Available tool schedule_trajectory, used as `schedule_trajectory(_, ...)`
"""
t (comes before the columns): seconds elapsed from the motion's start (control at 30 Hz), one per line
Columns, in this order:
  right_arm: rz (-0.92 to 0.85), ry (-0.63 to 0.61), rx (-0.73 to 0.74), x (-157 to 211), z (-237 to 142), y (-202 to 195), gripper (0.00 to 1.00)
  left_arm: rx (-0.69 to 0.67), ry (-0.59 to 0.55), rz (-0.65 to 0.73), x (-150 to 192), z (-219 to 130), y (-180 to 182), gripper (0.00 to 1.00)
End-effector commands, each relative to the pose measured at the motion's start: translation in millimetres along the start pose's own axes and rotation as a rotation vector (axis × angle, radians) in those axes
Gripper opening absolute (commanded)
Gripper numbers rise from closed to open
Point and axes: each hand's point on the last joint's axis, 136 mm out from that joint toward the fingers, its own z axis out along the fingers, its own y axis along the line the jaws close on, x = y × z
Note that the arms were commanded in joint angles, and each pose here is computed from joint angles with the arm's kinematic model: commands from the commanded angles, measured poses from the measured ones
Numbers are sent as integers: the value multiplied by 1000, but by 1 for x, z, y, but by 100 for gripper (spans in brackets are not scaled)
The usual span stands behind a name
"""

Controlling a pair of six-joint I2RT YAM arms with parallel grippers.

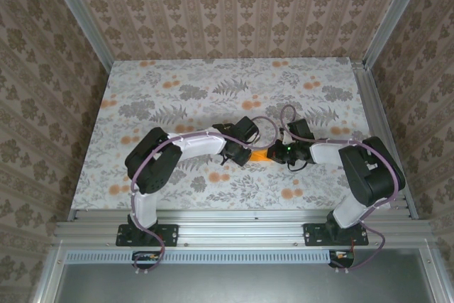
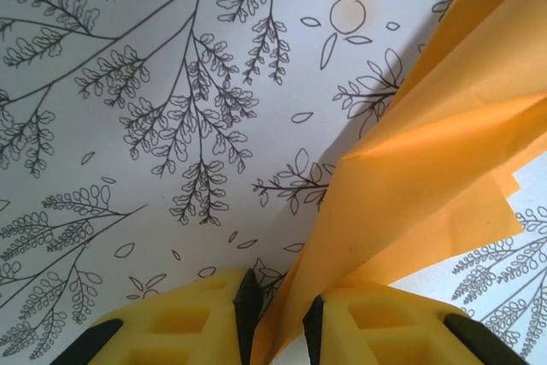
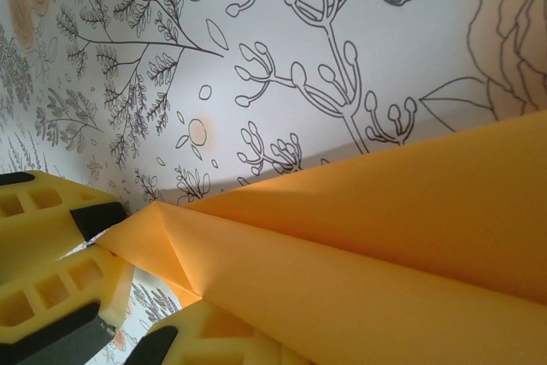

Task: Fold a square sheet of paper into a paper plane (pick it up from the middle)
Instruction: Fold the wing for the fifth time at the center of the table.

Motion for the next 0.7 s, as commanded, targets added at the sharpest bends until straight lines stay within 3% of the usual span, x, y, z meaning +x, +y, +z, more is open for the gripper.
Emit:
schedule_trajectory(0.0,28,46,122,15,7,-34,0,10,114,43,35,2,4,30)
schedule_trajectory(0.33,26,55,116,17,7,-34,0,224,-65,-80,-11,-51,1,32)
schedule_trajectory(0.67,29,53,113,18,7,-35,0,361,-111,-160,-44,-38,-6,22)
